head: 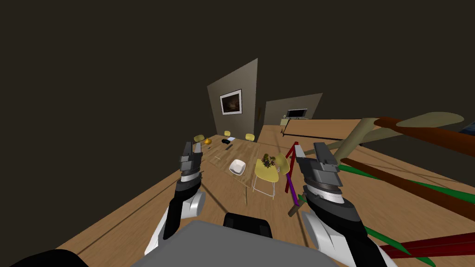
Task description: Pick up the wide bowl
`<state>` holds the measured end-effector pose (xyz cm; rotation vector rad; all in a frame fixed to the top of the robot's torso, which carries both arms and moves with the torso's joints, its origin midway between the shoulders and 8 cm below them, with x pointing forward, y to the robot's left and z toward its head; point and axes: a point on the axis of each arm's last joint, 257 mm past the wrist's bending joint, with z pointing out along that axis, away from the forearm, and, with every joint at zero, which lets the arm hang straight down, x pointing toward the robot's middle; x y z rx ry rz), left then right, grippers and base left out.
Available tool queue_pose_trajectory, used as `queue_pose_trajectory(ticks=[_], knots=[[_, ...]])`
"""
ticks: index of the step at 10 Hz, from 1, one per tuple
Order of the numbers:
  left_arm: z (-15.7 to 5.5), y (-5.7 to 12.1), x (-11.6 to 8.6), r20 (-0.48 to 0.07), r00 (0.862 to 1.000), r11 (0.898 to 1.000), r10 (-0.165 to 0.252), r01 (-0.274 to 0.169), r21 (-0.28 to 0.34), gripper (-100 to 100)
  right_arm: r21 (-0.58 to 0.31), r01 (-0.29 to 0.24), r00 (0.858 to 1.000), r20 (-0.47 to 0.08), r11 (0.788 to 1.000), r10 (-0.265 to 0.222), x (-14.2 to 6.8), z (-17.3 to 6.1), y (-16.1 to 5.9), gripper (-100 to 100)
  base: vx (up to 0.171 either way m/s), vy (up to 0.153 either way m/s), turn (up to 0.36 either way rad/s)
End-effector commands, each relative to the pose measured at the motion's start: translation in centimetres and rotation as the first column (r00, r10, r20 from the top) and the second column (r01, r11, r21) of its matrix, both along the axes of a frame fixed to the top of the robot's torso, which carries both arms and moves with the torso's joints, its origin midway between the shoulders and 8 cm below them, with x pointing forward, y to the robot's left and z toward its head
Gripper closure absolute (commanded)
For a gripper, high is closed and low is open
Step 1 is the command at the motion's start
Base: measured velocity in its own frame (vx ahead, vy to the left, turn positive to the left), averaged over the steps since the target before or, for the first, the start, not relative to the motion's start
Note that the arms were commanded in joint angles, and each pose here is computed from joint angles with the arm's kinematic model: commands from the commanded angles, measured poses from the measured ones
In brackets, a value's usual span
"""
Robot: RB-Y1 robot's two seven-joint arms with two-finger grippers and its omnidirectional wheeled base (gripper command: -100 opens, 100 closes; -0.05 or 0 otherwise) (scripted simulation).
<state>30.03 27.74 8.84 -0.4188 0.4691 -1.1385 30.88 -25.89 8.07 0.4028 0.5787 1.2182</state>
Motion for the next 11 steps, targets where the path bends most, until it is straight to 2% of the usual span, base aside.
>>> queue_pose_trajectory(ticks=[1,4,6,7,8,10,11], knots=[[-0.6,-0.3,0.6,-0.028,0.999,1.0,-0.015,0.016,0.024,-100,0.0,0.0,1.0,0.0,1.0,0.0,0.0,0.0,0.0,0,-0.004,-0.009,-0.031],[-3.0,-0.5,2.5,-0.13,0.991,0.997,-0.04,0.048,0.065,-100,0.0,0.0,1.0,0.0,1.0,0.0,0.0,0.0,0.0,0,-0.019,-0.027,-0.052],[-5.6,-0.1,4.2,-0.226,0.973,0.995,-0.044,0.062,0.075,-100,0.0,0.0,1.0,0.0,1.0,0.0,0.0,0.0,0.0,0,-0.031,-0.045,-0.084],[-7.2,0.3,5.1,-0.278,0.96,0.995,-0.042,0.066,0.076,-100,0.0,0.0,1.0,0.0,1.0,0.0,0.0,0.0,0.0,0,-0.029,-0.056,-0.066],[-7.2,0.3,5.1,-0.28,0.959,0.995,-0.042,0.066,0.075,-100,0.0,0.0,1.0,0.0,1.0,0.0,0.0,0.0,0.0,0,-0.025,-0.039,-0.02],[-10.7,1.4,6.6,-0.389,0.921,0.996,-0.033,0.065,0.069,-100,0.0,0.0,1.0,0.0,1.0,0.0,0.0,0.0,0.0,0,-0.031,-0.055,-0.076],[-12.7,2.1,7.3,-0.445,0.895,0.996,-0.026,0.06,0.062,-100,0.0,0.0,1.0,0.0,1.0,0.0,0.0,0.0,0.0,0,-0.036,-0.066,-0.088]])
